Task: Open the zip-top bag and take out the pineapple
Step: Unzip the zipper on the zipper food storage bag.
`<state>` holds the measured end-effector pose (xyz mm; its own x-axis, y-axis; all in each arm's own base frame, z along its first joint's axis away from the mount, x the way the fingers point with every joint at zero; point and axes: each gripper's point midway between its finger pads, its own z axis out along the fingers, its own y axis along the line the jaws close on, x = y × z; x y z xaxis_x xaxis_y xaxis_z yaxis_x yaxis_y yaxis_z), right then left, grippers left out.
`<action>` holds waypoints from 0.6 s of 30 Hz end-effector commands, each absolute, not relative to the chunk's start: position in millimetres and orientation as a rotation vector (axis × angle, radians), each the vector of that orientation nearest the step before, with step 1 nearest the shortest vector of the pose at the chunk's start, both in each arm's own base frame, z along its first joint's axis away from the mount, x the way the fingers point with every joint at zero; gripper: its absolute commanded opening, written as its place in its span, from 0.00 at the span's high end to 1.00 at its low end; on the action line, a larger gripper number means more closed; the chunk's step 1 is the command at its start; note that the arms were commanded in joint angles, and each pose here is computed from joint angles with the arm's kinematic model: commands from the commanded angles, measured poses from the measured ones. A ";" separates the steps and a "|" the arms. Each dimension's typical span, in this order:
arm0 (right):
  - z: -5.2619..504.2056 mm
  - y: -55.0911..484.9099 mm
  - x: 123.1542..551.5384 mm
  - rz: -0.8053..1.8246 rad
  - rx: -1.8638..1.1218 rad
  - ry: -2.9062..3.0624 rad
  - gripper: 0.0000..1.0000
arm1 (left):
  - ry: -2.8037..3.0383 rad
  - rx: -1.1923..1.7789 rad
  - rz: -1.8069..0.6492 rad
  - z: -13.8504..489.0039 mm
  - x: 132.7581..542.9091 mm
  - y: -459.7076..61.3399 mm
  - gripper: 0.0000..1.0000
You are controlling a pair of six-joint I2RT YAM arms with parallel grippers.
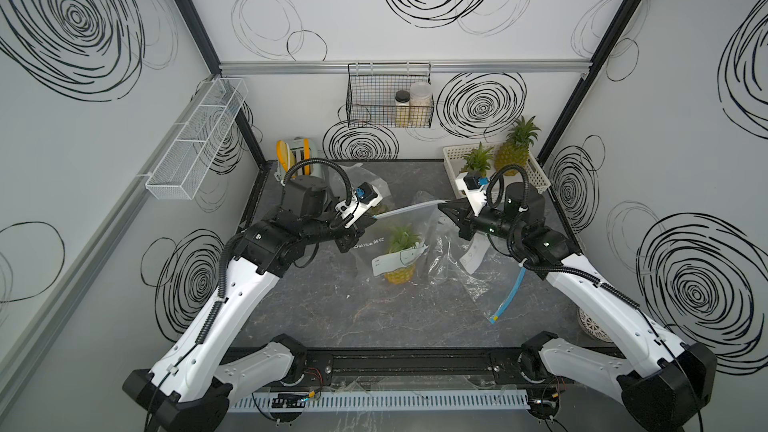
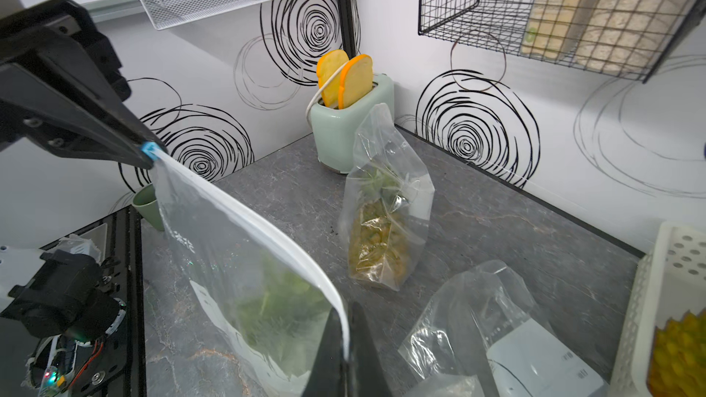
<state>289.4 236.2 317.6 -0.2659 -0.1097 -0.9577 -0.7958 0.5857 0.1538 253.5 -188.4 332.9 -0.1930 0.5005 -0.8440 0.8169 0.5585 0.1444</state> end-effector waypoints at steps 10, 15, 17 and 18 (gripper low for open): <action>320.4 206.1 322.9 0.698 -0.615 1.757 1.00 | 2.076 0.812 -0.320 307.6 222.8 -133.1 0.94; 319.0 209.5 323.8 0.717 -0.627 1.756 1.00 | 2.087 0.779 -0.337 300.9 214.9 -129.6 0.93; 318.3 211.4 324.1 0.731 -0.627 1.756 1.00 | 2.070 0.766 -0.356 302.7 214.2 -131.3 0.91; 318.0 213.0 323.3 0.743 -0.633 1.755 1.00 | 2.063 0.763 -0.364 303.6 214.2 -132.2 0.90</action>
